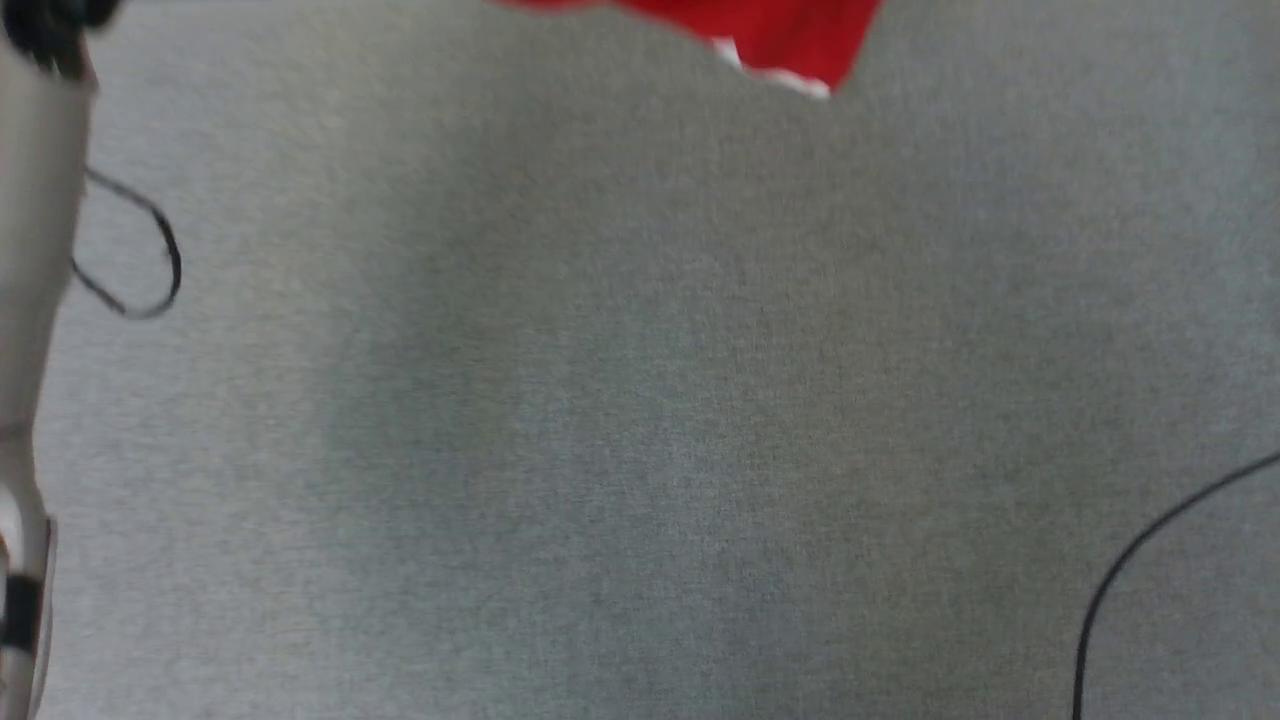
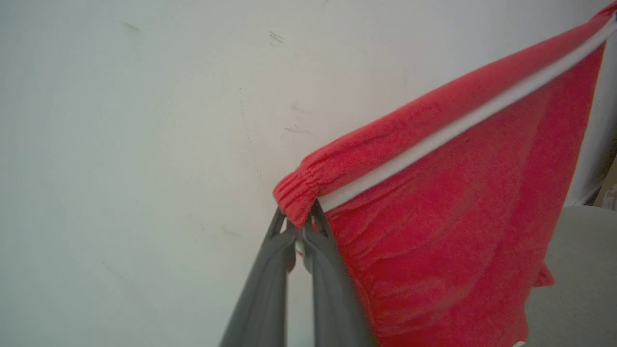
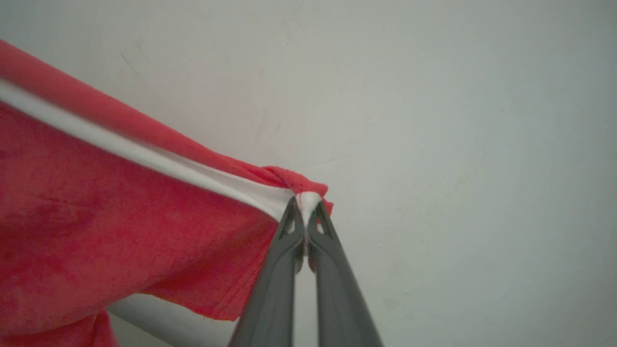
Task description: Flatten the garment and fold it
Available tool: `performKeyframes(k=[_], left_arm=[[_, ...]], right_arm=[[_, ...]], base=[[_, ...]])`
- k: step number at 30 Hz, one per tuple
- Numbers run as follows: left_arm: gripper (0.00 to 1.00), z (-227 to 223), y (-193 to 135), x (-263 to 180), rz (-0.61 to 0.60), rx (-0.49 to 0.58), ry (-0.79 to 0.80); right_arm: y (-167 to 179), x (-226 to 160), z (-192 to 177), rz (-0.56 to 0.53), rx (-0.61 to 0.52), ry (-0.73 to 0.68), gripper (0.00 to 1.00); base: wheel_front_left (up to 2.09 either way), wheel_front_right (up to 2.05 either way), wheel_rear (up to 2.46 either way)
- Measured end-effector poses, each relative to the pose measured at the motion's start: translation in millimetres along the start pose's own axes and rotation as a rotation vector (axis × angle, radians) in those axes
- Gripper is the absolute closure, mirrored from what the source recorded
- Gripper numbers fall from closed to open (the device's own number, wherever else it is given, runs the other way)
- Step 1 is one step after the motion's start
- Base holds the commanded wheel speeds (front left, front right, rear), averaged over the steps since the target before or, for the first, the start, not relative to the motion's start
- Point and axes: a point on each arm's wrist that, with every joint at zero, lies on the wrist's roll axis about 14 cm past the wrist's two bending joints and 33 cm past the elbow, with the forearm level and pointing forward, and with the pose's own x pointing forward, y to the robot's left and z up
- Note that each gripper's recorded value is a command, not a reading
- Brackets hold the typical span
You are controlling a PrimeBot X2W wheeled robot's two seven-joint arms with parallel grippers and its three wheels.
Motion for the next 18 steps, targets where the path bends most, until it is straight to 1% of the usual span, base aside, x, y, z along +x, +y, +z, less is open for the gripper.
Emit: performKeyframes(k=[5, 10, 15, 18], left_arm=[[1.00, -29, 3, 37, 0.020, -0.036, -0.038], [1.00, -75, -11, 52, 0.006, -0.070, -0.007], [1.00, -120, -39, 37, -0.038, -0.085, 0.077], [1.00, -145, -54, 15, -0.062, -0.088, 0.128]], right_arm=[[3, 28, -38, -0.025, 0.011, 0.006, 1.00], [21, 35, -88, -0.007, 0.036, 0.065, 1.00], [53, 16, -132, 0.049, 0.072, 0.144, 1.00], [79, -4, -150, 0.095, 0.129, 0.177, 1.00]], base=[[0.00, 0.00, 0.00], [0.00, 0.00, 0.00], [0.00, 0.00, 0.00], [0.00, 0.00, 0.00]])
